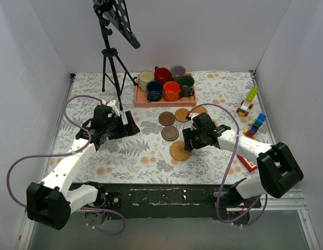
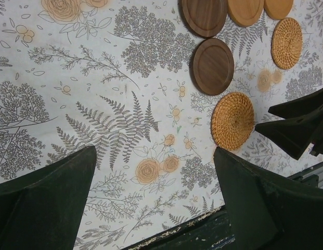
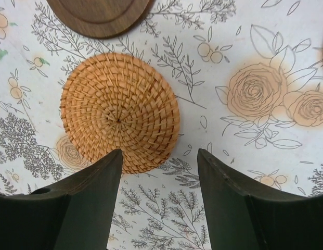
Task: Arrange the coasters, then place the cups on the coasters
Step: Move the coaster to the center of the board.
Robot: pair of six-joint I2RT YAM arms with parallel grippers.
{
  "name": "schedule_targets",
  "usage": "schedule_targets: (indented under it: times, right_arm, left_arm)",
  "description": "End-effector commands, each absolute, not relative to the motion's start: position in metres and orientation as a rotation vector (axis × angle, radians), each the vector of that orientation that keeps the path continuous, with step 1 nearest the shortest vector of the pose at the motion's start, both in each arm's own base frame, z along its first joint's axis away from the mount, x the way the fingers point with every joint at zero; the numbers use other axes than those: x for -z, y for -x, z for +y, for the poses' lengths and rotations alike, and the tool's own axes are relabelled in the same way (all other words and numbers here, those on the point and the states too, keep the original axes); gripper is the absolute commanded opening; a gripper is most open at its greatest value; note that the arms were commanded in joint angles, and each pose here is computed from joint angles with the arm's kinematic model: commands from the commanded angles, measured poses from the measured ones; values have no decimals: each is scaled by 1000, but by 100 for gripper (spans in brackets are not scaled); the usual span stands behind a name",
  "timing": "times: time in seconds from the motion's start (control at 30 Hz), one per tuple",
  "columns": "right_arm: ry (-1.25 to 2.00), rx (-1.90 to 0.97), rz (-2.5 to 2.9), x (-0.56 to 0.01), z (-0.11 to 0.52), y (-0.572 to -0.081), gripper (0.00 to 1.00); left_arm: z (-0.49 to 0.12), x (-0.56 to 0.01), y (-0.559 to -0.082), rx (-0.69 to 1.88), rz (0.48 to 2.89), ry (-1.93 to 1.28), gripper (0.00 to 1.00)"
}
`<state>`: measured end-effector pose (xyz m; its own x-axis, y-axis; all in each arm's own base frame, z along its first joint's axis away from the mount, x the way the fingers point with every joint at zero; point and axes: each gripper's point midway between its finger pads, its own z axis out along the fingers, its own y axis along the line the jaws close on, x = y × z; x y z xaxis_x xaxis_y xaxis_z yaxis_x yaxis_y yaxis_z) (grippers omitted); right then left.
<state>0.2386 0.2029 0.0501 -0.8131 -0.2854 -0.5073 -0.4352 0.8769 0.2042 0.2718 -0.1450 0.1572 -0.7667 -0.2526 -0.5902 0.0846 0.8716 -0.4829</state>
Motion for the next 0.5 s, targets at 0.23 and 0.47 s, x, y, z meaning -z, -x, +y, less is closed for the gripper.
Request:
schedule_targets:
  times: [0.23,0.47]
  right_arm:
    - [489,-630,2646,-37,212,-223,63]
    - [558,-697,2687,-24,219,-214,59]
  left_arm:
    - [-153,-155,-261,640,2371,58,96]
    - [-148,-156,-261,605,2368,89,94]
